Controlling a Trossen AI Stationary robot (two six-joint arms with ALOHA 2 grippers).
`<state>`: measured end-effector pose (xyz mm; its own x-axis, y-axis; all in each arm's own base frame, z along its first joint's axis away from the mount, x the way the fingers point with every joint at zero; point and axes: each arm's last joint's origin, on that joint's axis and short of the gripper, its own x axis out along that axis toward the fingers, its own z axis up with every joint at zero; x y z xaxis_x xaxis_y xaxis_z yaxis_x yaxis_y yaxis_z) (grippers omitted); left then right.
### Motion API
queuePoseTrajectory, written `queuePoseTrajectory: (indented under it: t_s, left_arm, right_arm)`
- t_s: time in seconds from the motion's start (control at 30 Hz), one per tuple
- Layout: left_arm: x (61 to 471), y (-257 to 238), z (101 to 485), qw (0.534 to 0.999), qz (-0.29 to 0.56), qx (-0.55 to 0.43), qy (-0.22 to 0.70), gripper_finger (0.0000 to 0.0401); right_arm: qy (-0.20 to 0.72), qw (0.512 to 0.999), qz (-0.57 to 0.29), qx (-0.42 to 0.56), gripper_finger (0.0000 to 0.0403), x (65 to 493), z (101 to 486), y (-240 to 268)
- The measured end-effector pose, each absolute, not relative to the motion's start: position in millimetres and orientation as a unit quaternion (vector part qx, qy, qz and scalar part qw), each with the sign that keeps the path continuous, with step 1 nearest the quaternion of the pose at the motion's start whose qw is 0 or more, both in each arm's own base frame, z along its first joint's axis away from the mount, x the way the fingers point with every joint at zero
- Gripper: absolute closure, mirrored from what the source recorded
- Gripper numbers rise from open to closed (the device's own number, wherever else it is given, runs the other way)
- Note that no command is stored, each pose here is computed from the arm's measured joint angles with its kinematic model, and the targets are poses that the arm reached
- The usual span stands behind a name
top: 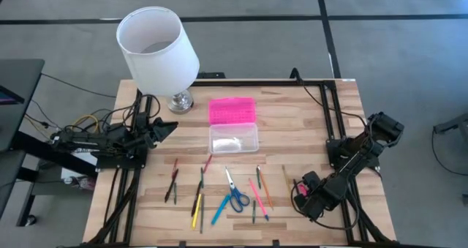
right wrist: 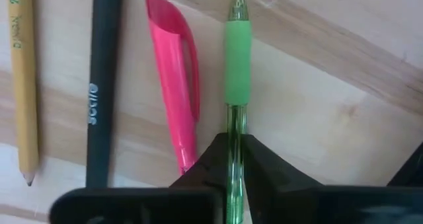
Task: Pick & place school supplies into a supply box
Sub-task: Put the green pen into the supply box
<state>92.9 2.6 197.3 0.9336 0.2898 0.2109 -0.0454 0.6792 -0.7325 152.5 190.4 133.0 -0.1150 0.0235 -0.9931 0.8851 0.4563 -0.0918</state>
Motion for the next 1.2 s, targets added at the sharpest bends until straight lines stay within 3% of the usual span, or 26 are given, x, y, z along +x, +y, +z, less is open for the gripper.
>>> queuePoseTrajectory:
  t_s: [0.23, 0.43, 1.2]
  left_arm:
    - [93, 3, 197, 0.903, 0.093, -0.39, -0.157, 0.0248]
    - [93, 3, 197, 0.901, 0.093, -0.393, -0.158, 0.0248]
    - [93, 3, 195, 0.902, 0.109, -0.391, -0.15, 0.0248]
  right_arm:
    - [0.649, 0.559, -0.378, 0.351, 0.038, 158, 133, 185]
    - [0.665, 0.561, -0.359, 0.337, 0.0397, 165, 133, 178]
    - [0.663, 0.6, -0.337, 0.296, 0.0396, 180, 136, 157]
